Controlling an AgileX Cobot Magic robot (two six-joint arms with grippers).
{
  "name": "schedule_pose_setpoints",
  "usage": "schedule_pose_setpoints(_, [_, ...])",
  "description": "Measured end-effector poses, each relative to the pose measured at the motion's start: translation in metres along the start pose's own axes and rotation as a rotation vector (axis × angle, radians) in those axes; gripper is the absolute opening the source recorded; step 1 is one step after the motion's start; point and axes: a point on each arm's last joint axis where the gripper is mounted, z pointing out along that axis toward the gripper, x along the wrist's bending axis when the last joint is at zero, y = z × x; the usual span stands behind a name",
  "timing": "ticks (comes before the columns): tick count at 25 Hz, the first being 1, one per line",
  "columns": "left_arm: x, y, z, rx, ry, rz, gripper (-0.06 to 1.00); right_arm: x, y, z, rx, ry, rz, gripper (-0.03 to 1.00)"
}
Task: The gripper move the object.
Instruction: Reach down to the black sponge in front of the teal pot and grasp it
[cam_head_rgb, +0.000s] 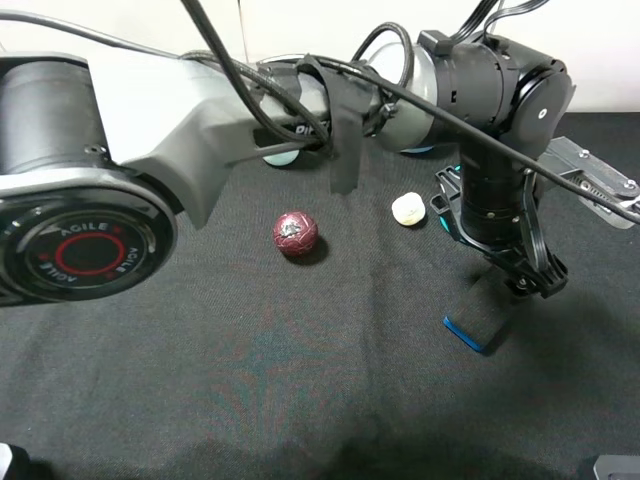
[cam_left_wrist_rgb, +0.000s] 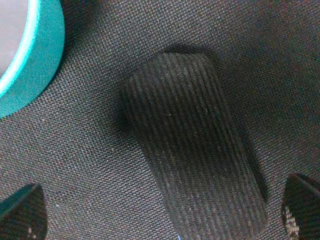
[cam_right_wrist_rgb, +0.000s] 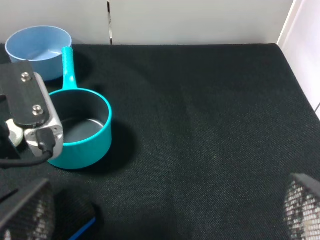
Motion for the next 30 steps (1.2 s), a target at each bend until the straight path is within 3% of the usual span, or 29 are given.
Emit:
schedule_pose_setpoints(6, [-0.003, -0.005, 0.013, 0.044, 0.0, -0.038, 0.99, 0.0, 0.0, 0.0, 0.0, 0.001, 0.001, 0.69])
schedule_pose_setpoints(19, [-0.014, -0.008, 0.025, 0.051, 0.114, -0.08, 0.99, 0.0, 0.0, 0.0, 0.0, 0.004, 0.003, 0.69])
schedule_pose_setpoints(30, [-0.028, -0.007, 0.038, 0.022, 0.112, -0.129, 0.99, 0.0, 0.0, 0.0, 0.0, 0.005, 0.003, 0.69])
